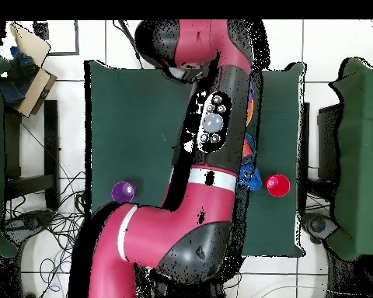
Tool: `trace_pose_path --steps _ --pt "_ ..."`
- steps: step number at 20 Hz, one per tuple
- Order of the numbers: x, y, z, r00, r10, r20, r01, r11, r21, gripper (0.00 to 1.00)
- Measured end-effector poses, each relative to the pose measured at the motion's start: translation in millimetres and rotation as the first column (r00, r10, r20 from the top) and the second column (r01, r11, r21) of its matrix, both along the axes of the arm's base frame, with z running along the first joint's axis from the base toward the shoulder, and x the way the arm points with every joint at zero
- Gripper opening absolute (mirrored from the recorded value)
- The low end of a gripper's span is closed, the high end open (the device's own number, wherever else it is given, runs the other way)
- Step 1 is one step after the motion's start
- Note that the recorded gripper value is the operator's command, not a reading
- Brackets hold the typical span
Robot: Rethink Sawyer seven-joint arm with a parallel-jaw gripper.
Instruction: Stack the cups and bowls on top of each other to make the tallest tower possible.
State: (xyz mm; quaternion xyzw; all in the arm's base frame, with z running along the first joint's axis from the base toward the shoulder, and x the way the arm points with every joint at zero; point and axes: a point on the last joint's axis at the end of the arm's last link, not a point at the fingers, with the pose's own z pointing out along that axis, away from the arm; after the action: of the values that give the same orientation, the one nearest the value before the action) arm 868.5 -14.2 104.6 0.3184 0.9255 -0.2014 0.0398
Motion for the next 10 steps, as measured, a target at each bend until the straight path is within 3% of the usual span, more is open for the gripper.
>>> trace_pose_path --steps 5,10 --pt "-8.0 -17 -30 0.9947 -0.034 -0.097 0.036 0.999 0.025 0.0" --pt "-15.4 -35 -43 0.9844 -0.045 -0.17 0.052 0.998 0.037 0.0"
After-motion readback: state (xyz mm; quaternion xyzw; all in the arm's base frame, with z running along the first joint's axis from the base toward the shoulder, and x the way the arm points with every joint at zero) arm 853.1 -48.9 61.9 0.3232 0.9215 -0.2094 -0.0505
